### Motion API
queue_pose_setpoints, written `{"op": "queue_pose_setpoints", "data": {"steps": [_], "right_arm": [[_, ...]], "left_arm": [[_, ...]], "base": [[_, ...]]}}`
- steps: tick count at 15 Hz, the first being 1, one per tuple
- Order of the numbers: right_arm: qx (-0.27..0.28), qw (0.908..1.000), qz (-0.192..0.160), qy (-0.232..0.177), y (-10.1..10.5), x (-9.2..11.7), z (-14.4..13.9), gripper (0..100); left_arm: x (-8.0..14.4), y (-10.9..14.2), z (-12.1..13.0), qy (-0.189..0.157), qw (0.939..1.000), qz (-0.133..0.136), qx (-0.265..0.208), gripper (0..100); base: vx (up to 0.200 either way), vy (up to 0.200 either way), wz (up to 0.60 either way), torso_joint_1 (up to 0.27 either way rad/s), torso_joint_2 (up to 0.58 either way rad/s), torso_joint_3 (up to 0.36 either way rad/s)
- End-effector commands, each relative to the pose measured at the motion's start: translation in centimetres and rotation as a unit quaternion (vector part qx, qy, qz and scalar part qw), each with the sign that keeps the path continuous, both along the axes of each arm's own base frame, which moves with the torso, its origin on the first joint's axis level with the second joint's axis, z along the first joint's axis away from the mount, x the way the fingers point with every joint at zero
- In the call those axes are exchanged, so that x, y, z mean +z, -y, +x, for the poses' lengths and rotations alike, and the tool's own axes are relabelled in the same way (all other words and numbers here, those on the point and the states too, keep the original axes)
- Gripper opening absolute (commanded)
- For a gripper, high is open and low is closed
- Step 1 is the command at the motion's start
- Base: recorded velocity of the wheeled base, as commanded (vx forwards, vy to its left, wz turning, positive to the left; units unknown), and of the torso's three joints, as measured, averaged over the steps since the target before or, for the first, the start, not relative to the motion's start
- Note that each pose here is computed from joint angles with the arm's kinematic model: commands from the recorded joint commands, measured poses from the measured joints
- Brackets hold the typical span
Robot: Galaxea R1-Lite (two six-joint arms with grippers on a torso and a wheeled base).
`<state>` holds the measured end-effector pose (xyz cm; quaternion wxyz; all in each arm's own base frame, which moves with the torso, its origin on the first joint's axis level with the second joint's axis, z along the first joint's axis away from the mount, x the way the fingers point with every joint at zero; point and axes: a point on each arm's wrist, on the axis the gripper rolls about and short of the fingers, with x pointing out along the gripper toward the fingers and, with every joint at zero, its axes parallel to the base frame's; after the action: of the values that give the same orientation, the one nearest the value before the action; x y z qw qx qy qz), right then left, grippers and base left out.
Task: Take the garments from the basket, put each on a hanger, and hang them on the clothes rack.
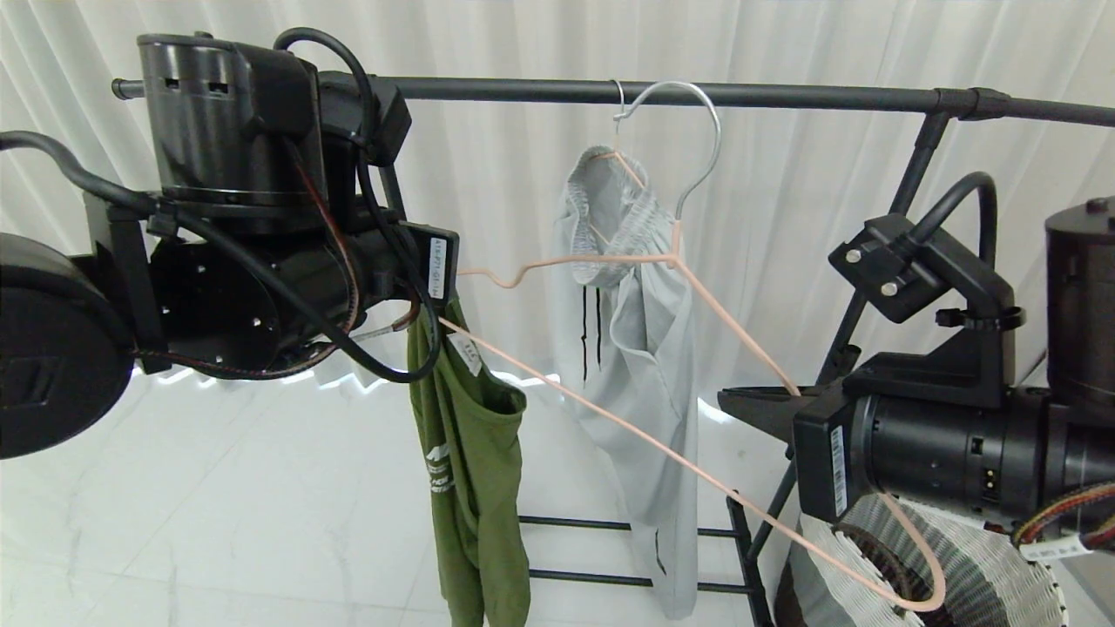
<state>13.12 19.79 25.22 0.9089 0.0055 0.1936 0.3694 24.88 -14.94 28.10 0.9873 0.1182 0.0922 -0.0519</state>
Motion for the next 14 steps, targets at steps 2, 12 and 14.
{"op": "queue_pose_setpoints", "data": {"steps": [2, 12, 14], "right_arm": [[0.003, 0.9999, -0.007, -0.01, -0.6, -0.6, 0.1, 0], [-0.072, 0.9974, -0.008, -0.002, -1.3, -1.4, 1.9, 0], [-0.073, 0.9973, -0.006, -0.001, -1.4, -1.4, 2.0, 0]], "left_arm": [[0.2, -0.1, -0.2, 0.003, 1.0, -0.002, 0.0, 0], [0.8, -0.6, -0.9, 0.002, 1.0, 0.0, 0.001, 0], [0.8, -0.7, -1.0, 0.0, 1.0, 0.001, 0.0, 0]], "base": [[0.0, 0.0, 0.0, 0.0, 0.0, 0.0], [0.0, 0.0, 0.0, 0.0, 0.0, 0.0], [0.0, 0.0, 0.0, 0.0, 0.0, 0.0]]}}
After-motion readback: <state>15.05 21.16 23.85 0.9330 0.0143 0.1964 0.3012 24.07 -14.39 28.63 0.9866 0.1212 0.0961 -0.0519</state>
